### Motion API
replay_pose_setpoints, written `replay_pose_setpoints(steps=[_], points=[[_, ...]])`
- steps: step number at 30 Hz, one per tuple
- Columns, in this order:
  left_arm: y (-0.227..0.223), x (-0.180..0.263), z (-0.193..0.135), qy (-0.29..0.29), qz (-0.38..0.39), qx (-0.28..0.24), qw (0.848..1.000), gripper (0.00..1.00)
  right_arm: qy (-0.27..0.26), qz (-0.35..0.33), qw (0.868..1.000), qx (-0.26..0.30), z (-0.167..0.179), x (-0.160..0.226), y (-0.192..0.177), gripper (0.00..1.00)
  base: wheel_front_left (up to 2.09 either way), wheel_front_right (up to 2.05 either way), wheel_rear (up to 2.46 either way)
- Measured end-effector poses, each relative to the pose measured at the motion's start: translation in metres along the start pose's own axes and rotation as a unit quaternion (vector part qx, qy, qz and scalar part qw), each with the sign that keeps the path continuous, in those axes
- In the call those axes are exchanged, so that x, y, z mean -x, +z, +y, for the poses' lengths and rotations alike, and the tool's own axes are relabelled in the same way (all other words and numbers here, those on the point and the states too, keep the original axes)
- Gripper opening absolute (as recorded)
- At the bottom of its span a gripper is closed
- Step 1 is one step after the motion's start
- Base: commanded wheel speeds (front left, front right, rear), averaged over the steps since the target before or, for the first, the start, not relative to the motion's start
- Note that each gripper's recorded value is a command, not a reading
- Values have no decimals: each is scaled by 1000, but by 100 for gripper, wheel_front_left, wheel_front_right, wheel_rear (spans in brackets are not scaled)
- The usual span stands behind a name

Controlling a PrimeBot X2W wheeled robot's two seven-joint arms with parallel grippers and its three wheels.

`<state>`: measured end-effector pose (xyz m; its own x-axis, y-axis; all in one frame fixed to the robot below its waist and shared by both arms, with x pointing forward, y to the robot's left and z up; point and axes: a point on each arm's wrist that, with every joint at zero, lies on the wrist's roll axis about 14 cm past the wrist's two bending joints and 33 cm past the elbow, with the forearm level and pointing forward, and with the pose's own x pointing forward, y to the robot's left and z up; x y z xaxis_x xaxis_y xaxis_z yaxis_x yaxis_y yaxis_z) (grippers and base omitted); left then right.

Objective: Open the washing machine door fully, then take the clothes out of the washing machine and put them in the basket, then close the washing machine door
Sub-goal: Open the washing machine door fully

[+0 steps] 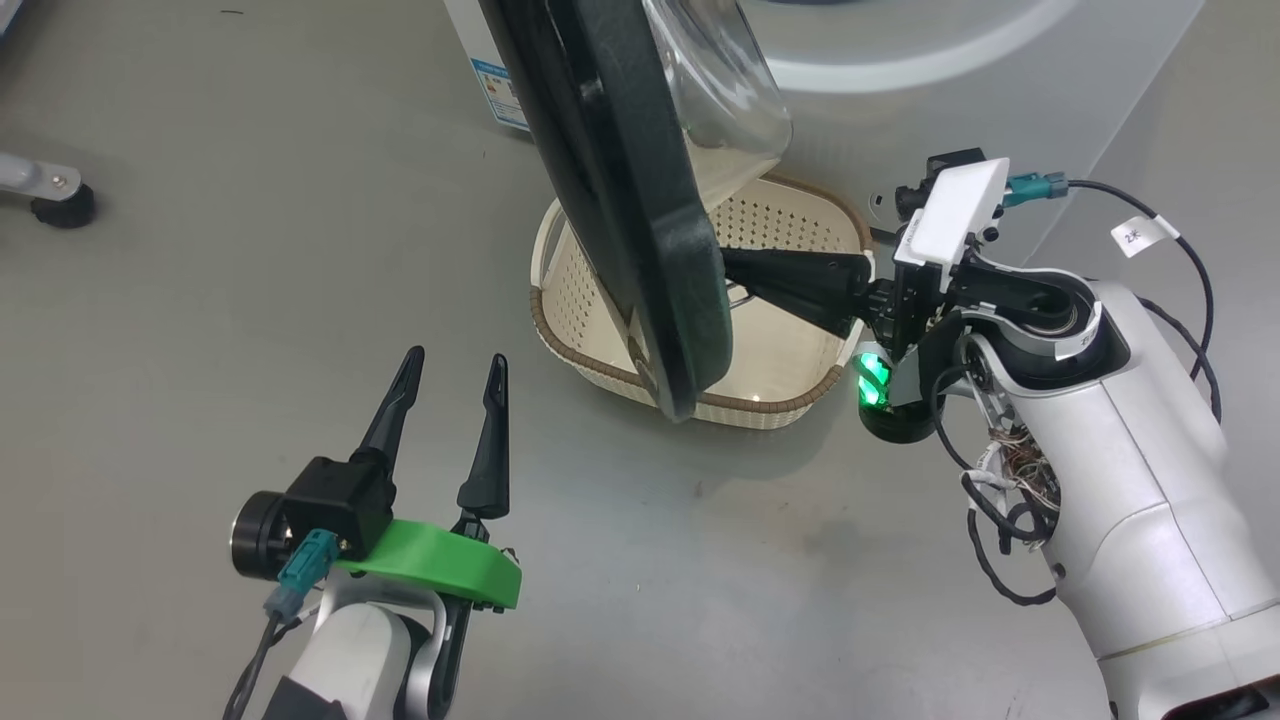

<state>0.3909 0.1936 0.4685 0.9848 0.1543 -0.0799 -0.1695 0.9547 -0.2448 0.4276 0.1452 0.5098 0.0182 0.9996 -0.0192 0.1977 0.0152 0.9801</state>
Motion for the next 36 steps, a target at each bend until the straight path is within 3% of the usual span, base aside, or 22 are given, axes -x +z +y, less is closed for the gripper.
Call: replay_pose_setpoints(steps=[12, 23, 29, 36], points=[[2, 6, 2, 3, -2, -1, 1000, 100, 28, 67, 997, -15, 9, -22, -44, 0, 0, 0, 0], [5, 10, 11, 17, -7, 1, 1000, 100, 32, 33, 999, -3, 19, -22, -43, 0, 0, 0, 0], [9, 7, 3, 5, -14, 0, 1000, 100, 10, -43, 996, 78, 29, -7, -24, 0, 0, 0, 0], [17, 4, 1, 1, -27, 5, 1000, 100, -27, -149, 974, 168, 31, 42, 9, 0, 0, 0, 0]])
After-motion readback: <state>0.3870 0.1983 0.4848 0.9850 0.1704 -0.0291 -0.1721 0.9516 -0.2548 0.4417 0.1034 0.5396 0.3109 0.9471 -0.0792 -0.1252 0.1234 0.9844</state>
